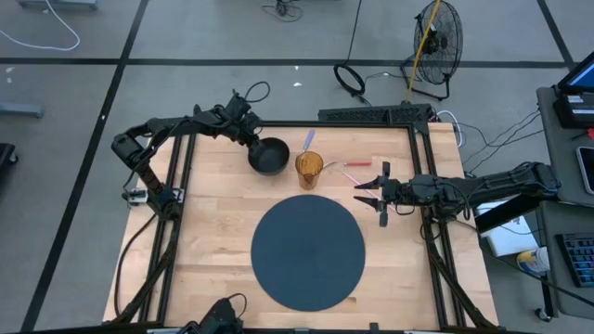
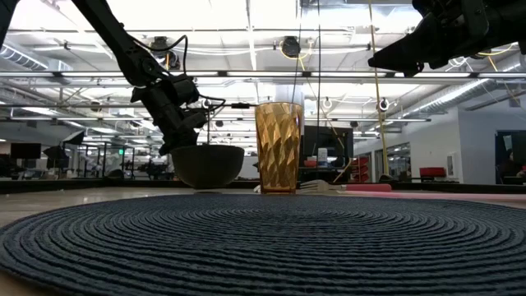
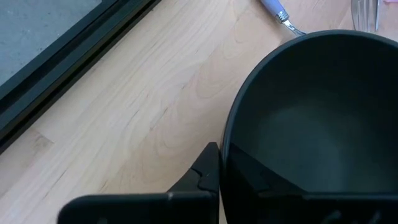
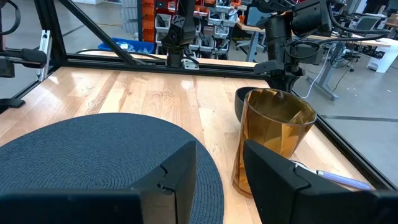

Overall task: Pick & Place Utensil
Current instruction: Put the black bowl on the left of the blue mat

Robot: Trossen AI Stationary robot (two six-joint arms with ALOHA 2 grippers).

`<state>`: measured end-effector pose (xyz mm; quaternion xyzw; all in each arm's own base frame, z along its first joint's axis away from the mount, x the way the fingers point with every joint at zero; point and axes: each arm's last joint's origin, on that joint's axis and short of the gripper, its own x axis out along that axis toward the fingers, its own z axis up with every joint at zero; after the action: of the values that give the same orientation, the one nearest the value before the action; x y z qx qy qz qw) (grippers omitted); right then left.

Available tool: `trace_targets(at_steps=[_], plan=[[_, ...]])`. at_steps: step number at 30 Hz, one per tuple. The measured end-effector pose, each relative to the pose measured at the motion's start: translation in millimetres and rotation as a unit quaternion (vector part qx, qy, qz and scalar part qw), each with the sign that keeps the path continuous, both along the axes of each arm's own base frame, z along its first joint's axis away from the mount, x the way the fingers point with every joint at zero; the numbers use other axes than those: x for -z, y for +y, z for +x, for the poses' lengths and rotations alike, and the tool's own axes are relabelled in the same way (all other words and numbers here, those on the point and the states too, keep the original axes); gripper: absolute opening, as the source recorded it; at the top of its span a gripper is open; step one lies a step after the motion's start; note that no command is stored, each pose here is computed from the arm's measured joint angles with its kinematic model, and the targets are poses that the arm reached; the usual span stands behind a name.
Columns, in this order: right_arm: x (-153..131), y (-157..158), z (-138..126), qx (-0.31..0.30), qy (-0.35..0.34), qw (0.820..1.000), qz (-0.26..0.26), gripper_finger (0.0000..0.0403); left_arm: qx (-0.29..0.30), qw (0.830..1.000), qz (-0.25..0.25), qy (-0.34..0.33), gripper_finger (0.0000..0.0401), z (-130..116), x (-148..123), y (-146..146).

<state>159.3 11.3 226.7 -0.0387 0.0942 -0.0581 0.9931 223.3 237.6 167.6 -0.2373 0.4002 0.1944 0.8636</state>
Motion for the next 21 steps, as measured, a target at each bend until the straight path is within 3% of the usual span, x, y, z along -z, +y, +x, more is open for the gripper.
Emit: trace_targets(at_steps=[21], plan=[[0.0, 0.0, 0.0, 0.000, 0.000, 1.000, 0.000, 0.0130, 0.001, 1.000, 0.000, 0.000, 0.0015, 0.0, 0.0, 0.0]])
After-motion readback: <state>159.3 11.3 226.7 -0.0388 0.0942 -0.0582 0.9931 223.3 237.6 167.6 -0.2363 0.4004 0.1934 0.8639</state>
